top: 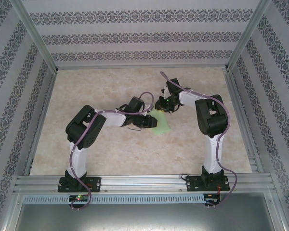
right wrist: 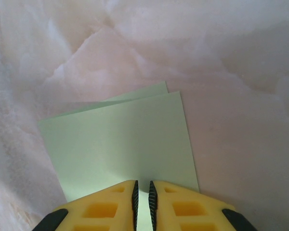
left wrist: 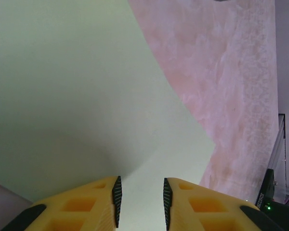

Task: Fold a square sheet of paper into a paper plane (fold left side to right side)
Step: First fold the square sheet of paper in half at the center of the table.

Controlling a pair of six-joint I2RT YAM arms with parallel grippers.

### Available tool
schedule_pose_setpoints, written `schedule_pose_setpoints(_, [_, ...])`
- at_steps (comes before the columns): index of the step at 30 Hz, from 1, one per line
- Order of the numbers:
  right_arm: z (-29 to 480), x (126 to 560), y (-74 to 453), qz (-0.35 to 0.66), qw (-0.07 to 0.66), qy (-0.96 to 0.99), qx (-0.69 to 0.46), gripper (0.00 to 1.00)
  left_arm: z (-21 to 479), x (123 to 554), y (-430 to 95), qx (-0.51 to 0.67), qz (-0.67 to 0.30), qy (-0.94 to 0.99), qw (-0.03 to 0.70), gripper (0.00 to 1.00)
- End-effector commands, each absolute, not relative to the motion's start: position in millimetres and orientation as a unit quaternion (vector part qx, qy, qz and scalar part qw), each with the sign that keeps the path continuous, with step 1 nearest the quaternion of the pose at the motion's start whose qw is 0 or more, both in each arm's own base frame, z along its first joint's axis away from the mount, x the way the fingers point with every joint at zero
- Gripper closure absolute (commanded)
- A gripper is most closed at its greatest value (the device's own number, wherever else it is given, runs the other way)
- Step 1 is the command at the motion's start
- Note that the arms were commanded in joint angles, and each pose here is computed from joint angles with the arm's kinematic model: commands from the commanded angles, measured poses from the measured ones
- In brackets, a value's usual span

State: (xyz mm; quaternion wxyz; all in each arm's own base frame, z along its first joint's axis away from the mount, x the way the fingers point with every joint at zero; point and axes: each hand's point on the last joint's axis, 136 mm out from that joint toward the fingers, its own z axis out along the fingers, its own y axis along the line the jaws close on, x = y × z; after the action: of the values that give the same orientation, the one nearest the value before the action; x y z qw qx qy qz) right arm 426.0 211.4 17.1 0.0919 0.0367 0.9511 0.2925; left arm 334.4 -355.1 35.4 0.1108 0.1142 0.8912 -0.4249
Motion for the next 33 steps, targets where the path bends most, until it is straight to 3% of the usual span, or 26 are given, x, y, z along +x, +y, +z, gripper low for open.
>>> schedule_pose_setpoints(1, [-7,411,193,0.248,0.062,0.965,0.060,0.81,30,321,-360,0.146,-0.408,0.895,0.104,0.68])
schedule_pose_setpoints(28, [-6,411,195,0.248,0.060,0.965,0.059,0.81,32,259,-371,0.195,-0.399,0.893,0.076,0.67])
schedule_pose_setpoints(33, [1,412,198,0.270,0.071,0.958,0.068,0.81,66,263,-376,0.197,-0.433,0.873,0.102,0.63])
